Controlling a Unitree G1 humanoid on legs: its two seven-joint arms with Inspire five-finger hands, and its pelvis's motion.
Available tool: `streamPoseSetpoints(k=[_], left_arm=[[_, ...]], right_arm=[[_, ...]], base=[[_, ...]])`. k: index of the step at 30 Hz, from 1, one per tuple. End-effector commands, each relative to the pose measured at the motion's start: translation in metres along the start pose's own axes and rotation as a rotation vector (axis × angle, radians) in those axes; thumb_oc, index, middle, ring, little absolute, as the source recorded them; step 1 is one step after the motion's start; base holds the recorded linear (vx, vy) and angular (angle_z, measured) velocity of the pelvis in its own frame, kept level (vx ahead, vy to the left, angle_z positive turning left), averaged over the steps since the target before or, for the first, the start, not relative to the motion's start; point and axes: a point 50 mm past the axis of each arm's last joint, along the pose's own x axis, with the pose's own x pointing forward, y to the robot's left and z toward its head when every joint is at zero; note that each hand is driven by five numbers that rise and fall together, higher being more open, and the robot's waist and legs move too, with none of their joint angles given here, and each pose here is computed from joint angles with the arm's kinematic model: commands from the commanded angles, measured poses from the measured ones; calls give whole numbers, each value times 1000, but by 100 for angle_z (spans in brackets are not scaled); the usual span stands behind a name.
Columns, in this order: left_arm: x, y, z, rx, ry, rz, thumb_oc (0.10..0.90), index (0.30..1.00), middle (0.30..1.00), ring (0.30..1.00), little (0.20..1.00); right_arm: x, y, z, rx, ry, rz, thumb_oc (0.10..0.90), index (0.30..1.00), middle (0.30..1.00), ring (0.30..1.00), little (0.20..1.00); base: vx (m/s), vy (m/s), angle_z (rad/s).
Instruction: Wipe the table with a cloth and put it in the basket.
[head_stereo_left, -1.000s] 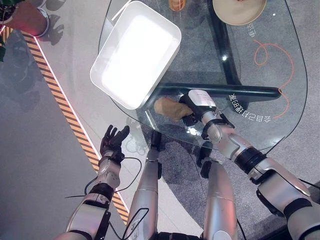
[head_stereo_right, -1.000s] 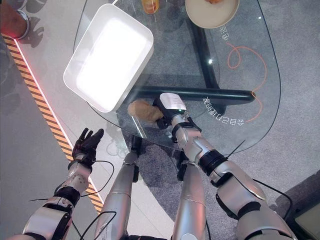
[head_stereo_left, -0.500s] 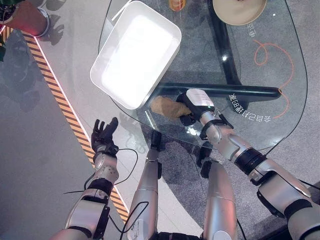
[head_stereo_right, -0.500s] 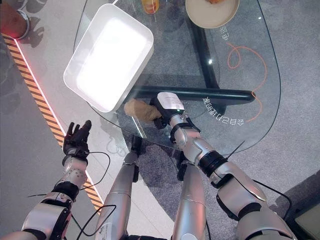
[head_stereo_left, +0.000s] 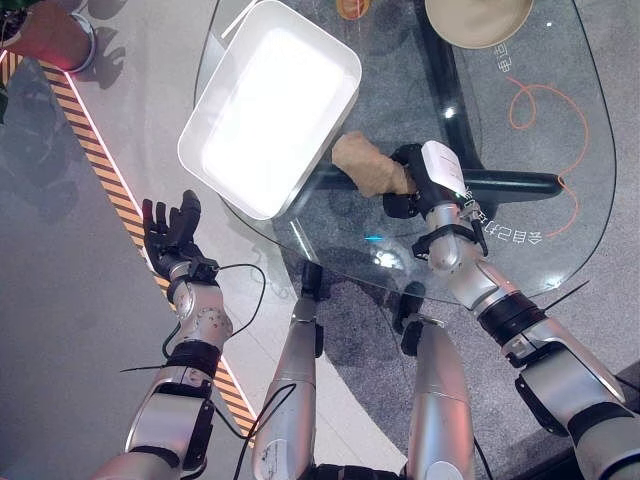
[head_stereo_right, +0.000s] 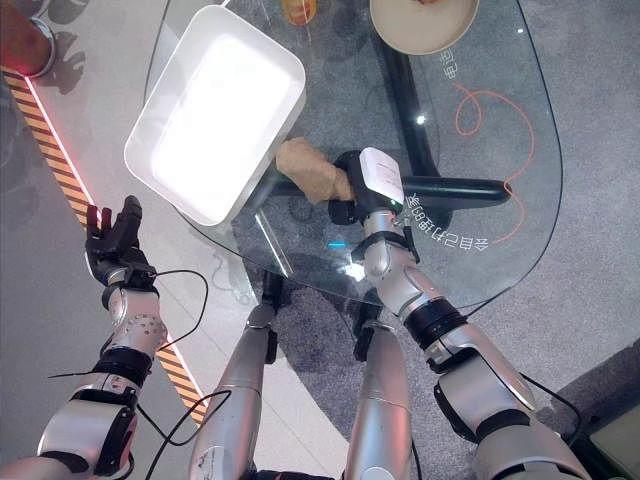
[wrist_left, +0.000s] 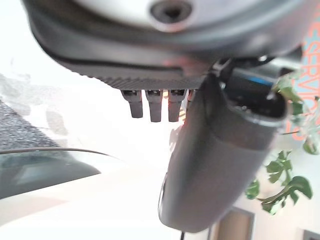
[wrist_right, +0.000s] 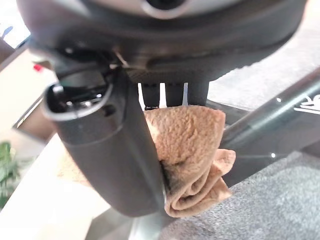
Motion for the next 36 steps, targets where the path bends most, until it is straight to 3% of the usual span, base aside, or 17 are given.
streamPoseSetpoints(k=[1,4,10,18,26,36], left_arm=[[9,-9,58,-17,-298,-37,800,900,900,900,900],[-5,-34,64,9,-377,-162,800,900,900,900,900],[-27,-52,62,-34,-393,-340,800,900,900,900,900],[-49,-79,55,-118,-274,-648,800,900,900,900,900],[-59,-93,51,-86,-198,-778,800,900,900,900,900],[-70,-113,39,-191,-6,-943,800,900,900,900,900]], right_arm=[[1,-26,57,201,-240,-184,100,300,300,300,200],[-6,-35,51,252,-237,-258,100,300,300,300,200],[-17,-47,50,294,-277,-341,100,300,300,300,200],[-28,-65,64,352,-395,-416,100,300,300,300,200],[-37,-75,76,389,-502,-427,100,300,300,300,200],[-46,-81,99,427,-637,-392,100,300,300,300,200]], base=[[0,0,0],[0,0,0],[0,0,0],[0,0,0],[0,0,0],[0,0,0]])
